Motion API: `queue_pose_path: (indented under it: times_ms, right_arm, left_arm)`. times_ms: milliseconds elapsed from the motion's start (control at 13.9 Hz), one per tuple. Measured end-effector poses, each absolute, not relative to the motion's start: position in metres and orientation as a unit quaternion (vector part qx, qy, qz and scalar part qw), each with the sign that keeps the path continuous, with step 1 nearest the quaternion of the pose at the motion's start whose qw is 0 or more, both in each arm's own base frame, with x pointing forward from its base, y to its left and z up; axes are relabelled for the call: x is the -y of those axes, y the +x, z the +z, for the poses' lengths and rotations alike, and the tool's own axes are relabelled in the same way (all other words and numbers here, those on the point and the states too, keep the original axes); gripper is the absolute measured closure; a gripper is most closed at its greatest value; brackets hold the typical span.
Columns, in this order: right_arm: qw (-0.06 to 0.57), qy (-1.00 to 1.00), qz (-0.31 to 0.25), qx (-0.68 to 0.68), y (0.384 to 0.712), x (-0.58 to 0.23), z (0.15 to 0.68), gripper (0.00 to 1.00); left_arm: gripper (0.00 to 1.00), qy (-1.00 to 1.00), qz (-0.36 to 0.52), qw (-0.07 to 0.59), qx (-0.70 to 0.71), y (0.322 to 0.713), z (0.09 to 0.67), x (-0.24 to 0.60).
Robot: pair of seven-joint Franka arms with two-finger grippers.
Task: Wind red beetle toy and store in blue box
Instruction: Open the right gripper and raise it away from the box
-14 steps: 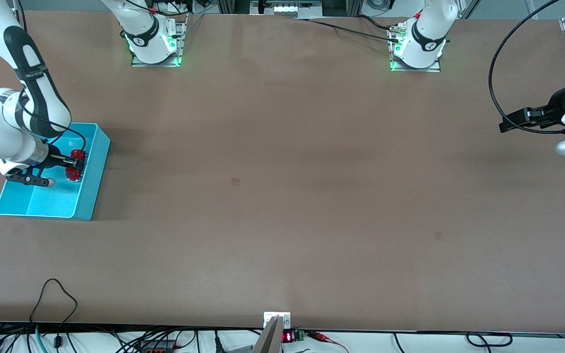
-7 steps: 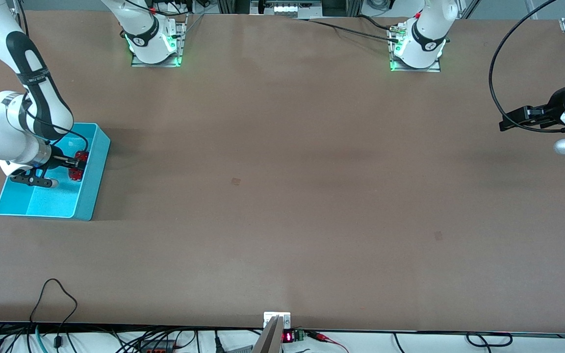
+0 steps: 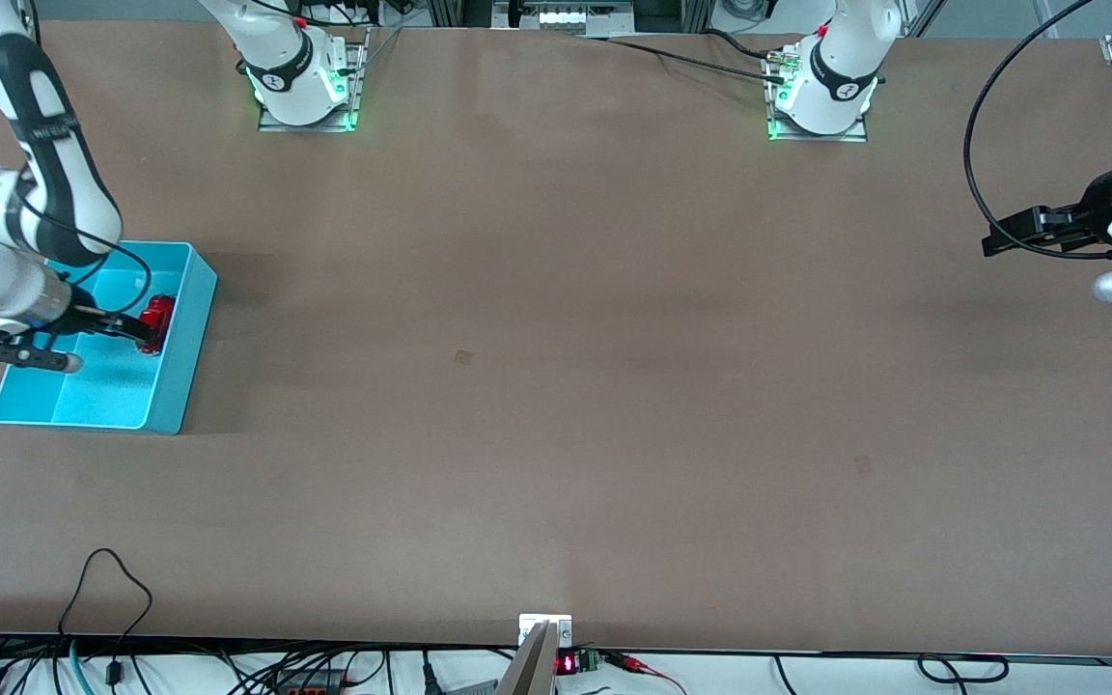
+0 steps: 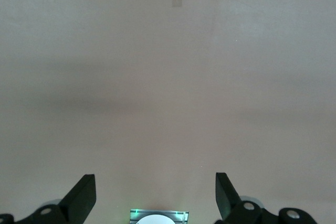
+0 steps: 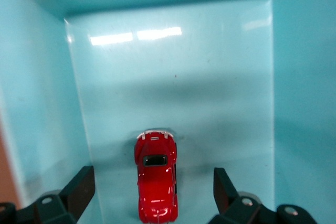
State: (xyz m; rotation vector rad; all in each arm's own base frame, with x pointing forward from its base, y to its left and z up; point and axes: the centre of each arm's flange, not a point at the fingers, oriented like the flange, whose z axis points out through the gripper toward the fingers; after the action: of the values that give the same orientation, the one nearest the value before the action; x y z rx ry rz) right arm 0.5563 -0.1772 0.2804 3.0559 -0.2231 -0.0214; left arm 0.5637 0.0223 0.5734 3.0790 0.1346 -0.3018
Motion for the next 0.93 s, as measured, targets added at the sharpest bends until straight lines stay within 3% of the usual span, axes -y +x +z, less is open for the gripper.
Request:
queue_pose_path:
  times_ms: [502, 933]
  right_arm:
    - [0.046, 0.997, -0.037, 0.048, 0.574, 0.132, 0.459, 0.0]
    - [0.032, 0.998, -0.044, 0.016, 0.574, 0.073, 0.575, 0.0]
  left_arm:
    - [0.0, 0.994, -0.099, 0.023, -0.026, 0.563, 0.576, -0.006]
    - [0.0, 0.996, -0.087, 0.023, -0.014, 0.57, 0.573, 0.007]
